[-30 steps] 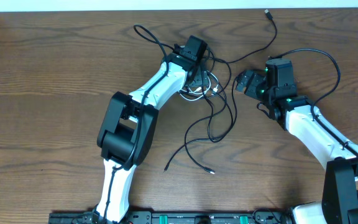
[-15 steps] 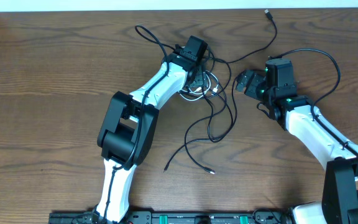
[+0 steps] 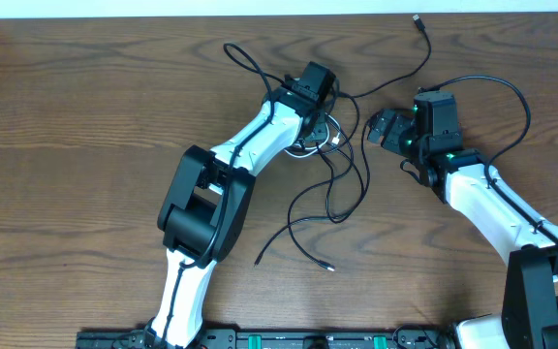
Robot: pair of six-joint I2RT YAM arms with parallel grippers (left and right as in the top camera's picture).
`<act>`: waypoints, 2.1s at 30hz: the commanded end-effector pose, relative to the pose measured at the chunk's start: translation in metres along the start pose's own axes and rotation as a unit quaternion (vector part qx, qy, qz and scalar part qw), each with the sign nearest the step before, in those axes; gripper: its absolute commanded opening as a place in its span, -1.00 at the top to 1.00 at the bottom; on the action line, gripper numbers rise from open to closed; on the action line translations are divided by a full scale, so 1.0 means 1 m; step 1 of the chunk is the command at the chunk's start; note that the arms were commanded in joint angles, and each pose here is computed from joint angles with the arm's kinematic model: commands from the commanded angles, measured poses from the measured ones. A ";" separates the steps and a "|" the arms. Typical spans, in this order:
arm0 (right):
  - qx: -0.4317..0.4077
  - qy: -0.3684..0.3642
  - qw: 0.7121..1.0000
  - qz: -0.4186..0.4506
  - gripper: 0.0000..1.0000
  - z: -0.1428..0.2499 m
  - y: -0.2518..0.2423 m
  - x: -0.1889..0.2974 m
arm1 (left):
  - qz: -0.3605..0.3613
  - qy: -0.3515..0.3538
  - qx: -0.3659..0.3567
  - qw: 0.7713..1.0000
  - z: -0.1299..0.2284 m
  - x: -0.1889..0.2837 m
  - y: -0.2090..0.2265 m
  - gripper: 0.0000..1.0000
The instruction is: Untangle cables
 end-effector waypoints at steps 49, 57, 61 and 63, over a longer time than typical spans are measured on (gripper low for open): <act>0.092 0.020 0.975 -0.200 -0.99 0.000 0.064 0.013 | 0.054 -0.462 -0.168 0.869 -0.058 0.428 0.036 0.85; 0.092 0.022 0.975 -0.199 -0.98 0.001 0.064 0.013 | 0.046 -0.535 -0.125 0.834 -0.064 0.477 0.065 0.85; 0.092 0.022 0.975 -0.199 -0.98 0.001 0.064 0.012 | 0.054 -0.585 -0.106 0.803 -0.065 0.510 0.072 0.85; 0.093 0.022 0.975 -0.199 -0.99 0.001 0.064 0.012 | 0.056 -0.609 -0.098 0.785 -0.065 0.526 0.076 0.85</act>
Point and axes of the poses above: each gripper's point midway between its finger pads, its own x axis back along the fingers, its own y axis along the line the jaws close on, z = x × y, the point moved 3 cm from there along x, back along the fingers, and after that the axes turned 2 degrees about -x, right-handed, at the moved point
